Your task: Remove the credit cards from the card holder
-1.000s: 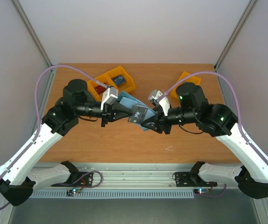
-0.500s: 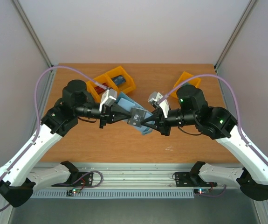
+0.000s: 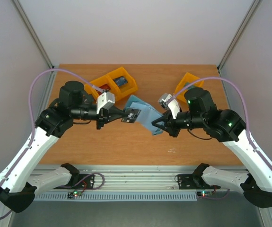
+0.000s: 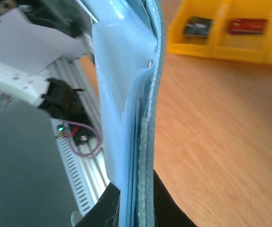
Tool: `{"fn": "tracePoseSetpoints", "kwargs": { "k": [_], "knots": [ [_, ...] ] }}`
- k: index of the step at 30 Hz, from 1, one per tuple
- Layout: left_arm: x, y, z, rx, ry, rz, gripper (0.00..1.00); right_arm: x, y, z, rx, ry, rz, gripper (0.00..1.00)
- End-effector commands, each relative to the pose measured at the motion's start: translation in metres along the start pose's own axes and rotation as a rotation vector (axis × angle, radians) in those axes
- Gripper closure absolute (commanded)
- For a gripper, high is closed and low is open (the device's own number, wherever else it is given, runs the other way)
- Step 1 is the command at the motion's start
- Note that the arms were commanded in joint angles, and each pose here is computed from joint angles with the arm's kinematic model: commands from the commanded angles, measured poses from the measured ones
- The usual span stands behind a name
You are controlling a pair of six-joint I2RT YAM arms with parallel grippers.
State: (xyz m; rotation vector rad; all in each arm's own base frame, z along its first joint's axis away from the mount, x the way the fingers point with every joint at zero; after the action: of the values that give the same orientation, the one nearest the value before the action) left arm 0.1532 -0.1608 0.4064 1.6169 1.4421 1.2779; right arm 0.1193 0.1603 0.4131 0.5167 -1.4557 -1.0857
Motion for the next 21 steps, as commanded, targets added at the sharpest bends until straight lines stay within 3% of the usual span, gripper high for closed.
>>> {"fn": "tracePoseSetpoints", "kwargs": {
  "k": [1,5,7,12,21],
  "knots": [
    [0.016,0.006,0.012,-0.103,0.292,-0.014,1.0,-0.005,-0.025,-0.033,-0.226,-0.125,0.092,0.99],
    [0.027,0.005,0.028,-0.106,0.552,-0.051,1.0,-0.024,-0.059,-0.078,-0.525,-0.154,0.144,0.99],
    [0.029,0.002,0.031,-0.083,0.591,-0.059,1.0,-0.046,-0.071,-0.093,-0.625,-0.121,0.204,0.99],
    [0.026,-0.011,0.029,0.01,0.538,-0.07,1.0,-0.108,-0.1,-0.122,-0.873,0.037,0.26,0.99],
    [0.021,-0.018,0.029,0.068,0.478,-0.073,1.0,-0.178,-0.156,-0.137,-1.049,0.167,0.346,0.99]
  ]
}}
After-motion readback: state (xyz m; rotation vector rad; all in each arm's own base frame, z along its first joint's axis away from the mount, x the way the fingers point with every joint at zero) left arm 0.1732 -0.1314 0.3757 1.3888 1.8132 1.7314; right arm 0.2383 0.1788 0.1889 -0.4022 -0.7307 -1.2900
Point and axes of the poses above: each gripper's point midway between its finger pads, its own x axis back along the fingers, its own z axis along the line the jaws close on, y = z × x, the point moved 10 cm from there along x, back along the fingers, and after that the axes turned 12 degrees about x, right-handed, at the moved point
